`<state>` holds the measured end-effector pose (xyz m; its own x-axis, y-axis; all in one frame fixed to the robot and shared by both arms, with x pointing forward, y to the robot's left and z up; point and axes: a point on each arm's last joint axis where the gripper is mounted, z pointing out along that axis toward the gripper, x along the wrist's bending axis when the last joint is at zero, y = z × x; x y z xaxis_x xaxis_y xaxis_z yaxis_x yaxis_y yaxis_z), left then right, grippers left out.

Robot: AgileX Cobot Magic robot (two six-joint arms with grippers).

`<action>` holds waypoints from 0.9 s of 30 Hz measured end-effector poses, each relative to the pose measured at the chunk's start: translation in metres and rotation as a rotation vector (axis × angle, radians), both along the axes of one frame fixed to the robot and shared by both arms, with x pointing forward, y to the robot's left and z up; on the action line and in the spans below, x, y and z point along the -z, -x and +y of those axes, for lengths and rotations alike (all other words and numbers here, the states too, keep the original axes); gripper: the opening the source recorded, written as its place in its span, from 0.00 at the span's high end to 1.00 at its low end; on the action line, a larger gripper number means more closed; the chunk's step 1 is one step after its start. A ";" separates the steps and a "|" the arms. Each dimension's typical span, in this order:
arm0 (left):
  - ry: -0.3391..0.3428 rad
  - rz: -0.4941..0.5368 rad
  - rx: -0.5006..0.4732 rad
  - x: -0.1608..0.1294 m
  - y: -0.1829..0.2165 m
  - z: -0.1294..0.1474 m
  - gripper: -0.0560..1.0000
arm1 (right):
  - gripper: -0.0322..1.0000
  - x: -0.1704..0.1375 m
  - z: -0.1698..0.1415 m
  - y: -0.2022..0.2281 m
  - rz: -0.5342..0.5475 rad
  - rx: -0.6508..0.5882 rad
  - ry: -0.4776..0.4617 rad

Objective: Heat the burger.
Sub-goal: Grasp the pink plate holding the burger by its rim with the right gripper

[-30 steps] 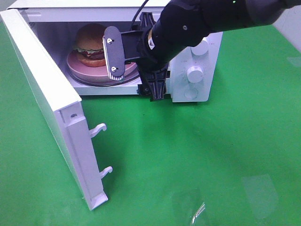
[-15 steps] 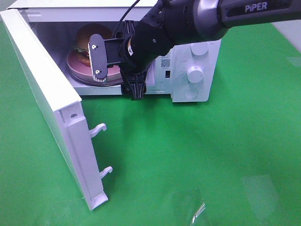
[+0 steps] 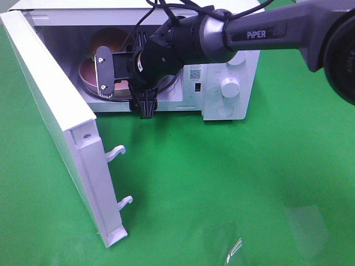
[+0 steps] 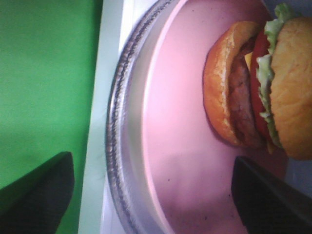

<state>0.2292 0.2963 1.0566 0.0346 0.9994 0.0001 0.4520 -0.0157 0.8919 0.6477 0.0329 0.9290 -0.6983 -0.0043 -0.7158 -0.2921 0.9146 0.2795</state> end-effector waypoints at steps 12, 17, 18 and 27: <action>0.000 0.000 0.000 0.000 0.000 0.000 0.02 | 0.19 0.018 0.011 -0.012 0.010 0.017 -0.031; 0.000 0.000 0.000 0.000 0.000 0.000 0.02 | 0.21 0.025 0.013 -0.014 0.027 0.025 -0.042; 0.000 0.000 0.000 0.000 0.000 0.000 0.02 | 0.22 0.029 0.014 -0.014 0.039 0.031 -0.052; 0.000 0.000 0.000 0.000 0.000 0.000 0.02 | 0.44 0.032 0.016 -0.013 0.072 0.057 -0.110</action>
